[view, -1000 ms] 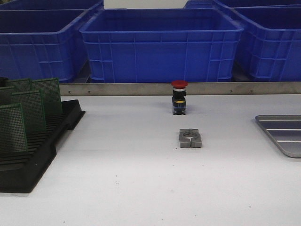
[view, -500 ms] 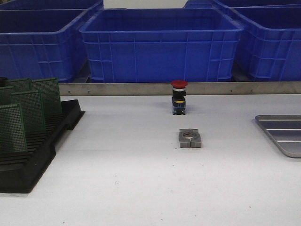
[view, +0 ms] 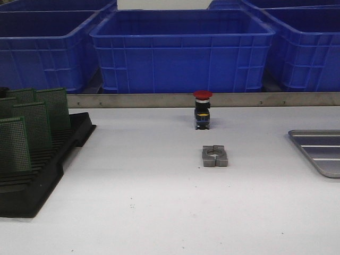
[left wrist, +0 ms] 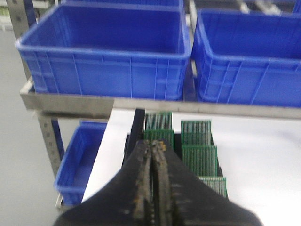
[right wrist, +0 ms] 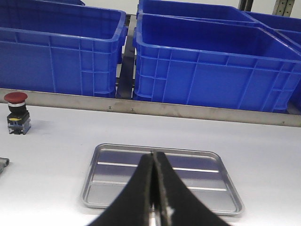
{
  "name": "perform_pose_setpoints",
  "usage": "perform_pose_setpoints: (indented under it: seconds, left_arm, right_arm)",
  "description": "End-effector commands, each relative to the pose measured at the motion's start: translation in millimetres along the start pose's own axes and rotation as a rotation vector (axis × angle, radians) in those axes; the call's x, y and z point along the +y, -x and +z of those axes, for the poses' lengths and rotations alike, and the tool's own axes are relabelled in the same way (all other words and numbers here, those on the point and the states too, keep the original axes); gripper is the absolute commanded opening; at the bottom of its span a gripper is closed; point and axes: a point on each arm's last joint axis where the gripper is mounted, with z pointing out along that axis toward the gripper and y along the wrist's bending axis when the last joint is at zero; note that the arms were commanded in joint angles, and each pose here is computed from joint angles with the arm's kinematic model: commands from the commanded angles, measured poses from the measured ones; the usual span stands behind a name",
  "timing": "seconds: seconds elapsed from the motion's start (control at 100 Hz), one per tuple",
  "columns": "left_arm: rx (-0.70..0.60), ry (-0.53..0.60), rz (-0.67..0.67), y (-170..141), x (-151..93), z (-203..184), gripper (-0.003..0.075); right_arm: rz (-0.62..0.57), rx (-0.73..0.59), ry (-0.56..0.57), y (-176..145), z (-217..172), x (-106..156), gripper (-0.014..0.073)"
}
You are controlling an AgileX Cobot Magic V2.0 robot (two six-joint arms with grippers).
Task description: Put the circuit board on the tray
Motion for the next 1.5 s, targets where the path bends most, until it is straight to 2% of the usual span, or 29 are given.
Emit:
perform_pose_setpoints:
  seconds: [0.0, 0.1, 0.2, 0.27, 0.36, 0.49, 0.59, 0.63, 0.76, 0.88, 1.0, 1.3, 1.49]
  left_arm:
    - [0.002, 0.001, -0.006, 29, -3, 8, -0.002]
    - [0.1, 0.01, -0.007, 44, -4, 23, -0.0015]
    - [0.203, 0.019, -0.007, 56, -6, 43, 0.0038]
    - [0.271, 0.01, 0.026, 61, -7, 59, 0.0114]
    - [0.354, -0.029, 0.086, 64, -10, 81, 0.0248]
    - [0.466, -0.1, 0.186, 64, -15, 108, 0.0349]
    - [0.577, -0.177, 0.281, 60, -18, 129, 0.0351]
    - [0.627, -0.24, 0.371, 58, -20, 137, 0.0351]
    - [0.762, -0.422, 0.536, 49, -26, 158, 0.0351]
    - [0.743, -0.64, 0.865, 42, -28, 176, 0.0335]
    - [0.722, -0.748, 1.065, 33, -26, 188, 0.0312]
    - [0.757, -0.835, 1.178, 17, -22, 207, 0.0293]
    - [0.781, -0.851, 1.158, 4, -21, 225, 0.0293]
  right_arm:
    - [-0.012, -0.093, 0.002, 7, -2, 0, -0.006]
    - [-0.012, -0.093, 0.002, 7, -2, 0, -0.006]
    - [-0.012, -0.093, 0.002, 7, -2, 0, -0.006]
    - [-0.012, -0.093, 0.002, 7, -2, 0, -0.006]
    - [-0.012, -0.093, 0.002, 7, -2, 0, -0.006]
    - [-0.012, -0.093, 0.002, 7, -2, 0, -0.006]
    - [-0.012, -0.093, 0.002, 7, -2, 0, -0.006]
    - [-0.012, -0.093, 0.002, 7, -2, 0, -0.006]
    - [-0.012, -0.093, 0.002, 7, -2, 0, -0.006]
    - [-0.012, -0.093, 0.002, 7, -2, 0, -0.006]
    - [-0.012, -0.093, 0.002, 7, -2, 0, -0.006]
    - [-0.012, -0.093, 0.002, 7, -2, 0, -0.006]
    - [-0.012, -0.093, 0.002, 7, -2, 0, -0.006]
